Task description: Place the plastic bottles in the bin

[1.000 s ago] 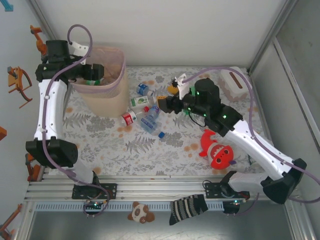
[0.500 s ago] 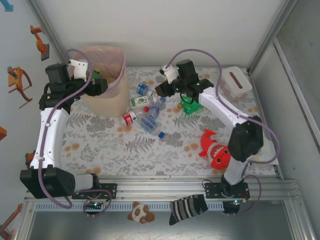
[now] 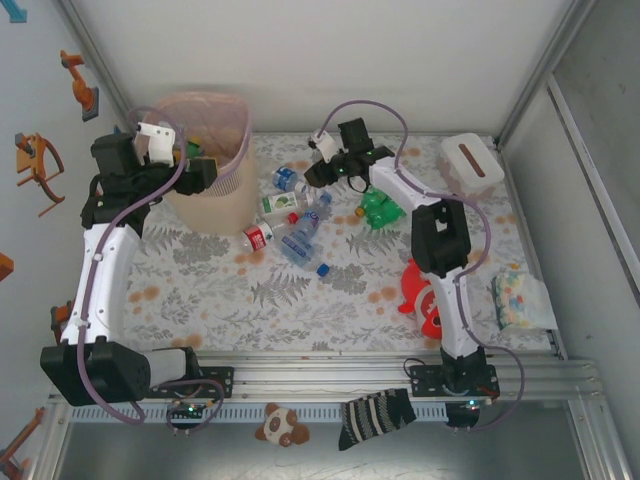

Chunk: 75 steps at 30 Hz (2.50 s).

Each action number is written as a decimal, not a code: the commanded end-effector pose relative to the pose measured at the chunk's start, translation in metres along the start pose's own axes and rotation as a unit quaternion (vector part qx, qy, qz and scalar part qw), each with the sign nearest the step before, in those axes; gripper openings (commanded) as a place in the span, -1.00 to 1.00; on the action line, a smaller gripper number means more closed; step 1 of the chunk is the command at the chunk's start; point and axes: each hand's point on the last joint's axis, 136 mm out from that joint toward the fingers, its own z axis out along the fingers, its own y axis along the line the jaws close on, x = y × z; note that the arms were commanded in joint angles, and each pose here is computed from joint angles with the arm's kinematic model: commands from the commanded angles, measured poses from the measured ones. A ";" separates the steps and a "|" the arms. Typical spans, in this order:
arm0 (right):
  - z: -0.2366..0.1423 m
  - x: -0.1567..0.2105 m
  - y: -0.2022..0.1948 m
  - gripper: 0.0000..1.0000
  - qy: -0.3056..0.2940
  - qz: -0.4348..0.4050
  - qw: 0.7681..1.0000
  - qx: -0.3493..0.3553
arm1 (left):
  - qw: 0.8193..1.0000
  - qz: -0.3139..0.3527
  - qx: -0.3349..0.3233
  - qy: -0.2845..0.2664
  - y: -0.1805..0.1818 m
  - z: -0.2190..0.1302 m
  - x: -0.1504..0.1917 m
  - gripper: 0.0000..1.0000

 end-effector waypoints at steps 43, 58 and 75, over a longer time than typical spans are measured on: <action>0.086 0.040 -0.011 -0.08 0.077 -0.217 0.973 0.015 | 0.999 0.007 0.021 -0.027 -0.016 -0.007 -0.009 0.57; 0.071 0.054 -0.003 -0.26 0.120 -0.290 0.949 -0.009 | 1.000 0.012 0.021 -0.020 -0.019 -0.005 -0.006 0.57; 0.052 0.033 -0.013 -0.21 0.122 -0.376 0.918 0.025 | 1.000 0.014 0.019 -0.016 -0.018 -0.003 -0.004 0.57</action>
